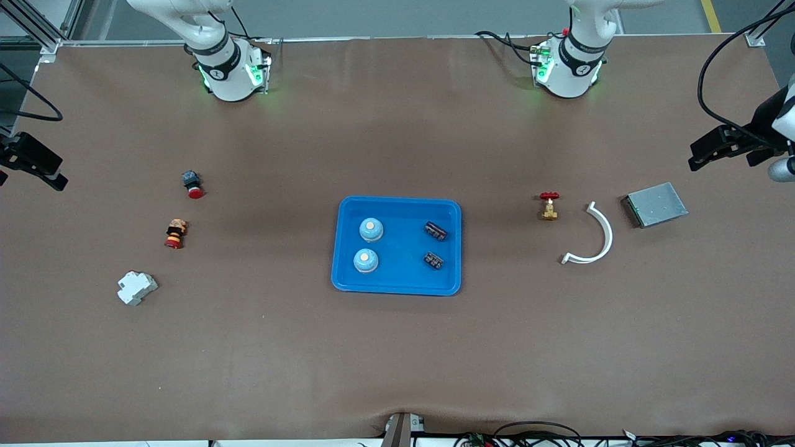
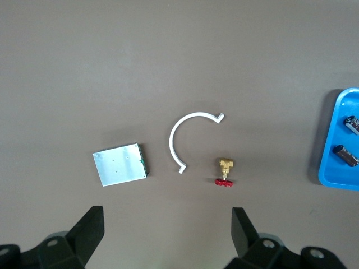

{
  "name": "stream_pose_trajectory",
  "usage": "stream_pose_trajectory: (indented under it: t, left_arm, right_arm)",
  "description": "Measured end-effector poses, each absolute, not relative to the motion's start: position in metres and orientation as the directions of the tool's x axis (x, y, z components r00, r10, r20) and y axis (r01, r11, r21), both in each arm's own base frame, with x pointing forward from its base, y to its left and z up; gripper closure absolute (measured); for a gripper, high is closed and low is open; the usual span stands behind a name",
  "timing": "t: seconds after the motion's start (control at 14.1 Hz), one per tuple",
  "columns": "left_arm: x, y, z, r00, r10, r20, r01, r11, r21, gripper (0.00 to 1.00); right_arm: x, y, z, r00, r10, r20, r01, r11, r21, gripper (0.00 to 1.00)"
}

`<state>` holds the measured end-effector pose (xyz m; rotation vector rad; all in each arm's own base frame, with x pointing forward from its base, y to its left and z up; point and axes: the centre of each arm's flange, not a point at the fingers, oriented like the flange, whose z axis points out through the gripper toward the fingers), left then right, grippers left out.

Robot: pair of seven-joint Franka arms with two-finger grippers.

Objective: Place electrolytic capacitor and blue bell in tray

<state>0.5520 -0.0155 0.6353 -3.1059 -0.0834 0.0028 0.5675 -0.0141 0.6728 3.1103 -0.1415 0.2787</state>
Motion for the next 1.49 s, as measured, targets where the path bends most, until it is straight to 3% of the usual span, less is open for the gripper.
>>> stream_pose_trajectory:
  t: [1.07,1.49]
  left_arm:
    - [0.547,-0.011,0.646,0.998,0.062,-0.013,0.062,-0.997,-0.036,0.0]
    - [0.544,-0.011,0.644,0.997,0.064,-0.039,0.063,-0.997,-0.038,0.0]
  right_arm:
    - [0.57,-0.012,0.663,0.986,-0.086,0.142,-0.088,-0.996,0.009,0.0]
    - [0.565,-0.007,0.64,0.995,-0.096,0.004,-0.096,-0.995,-0.032,0.0]
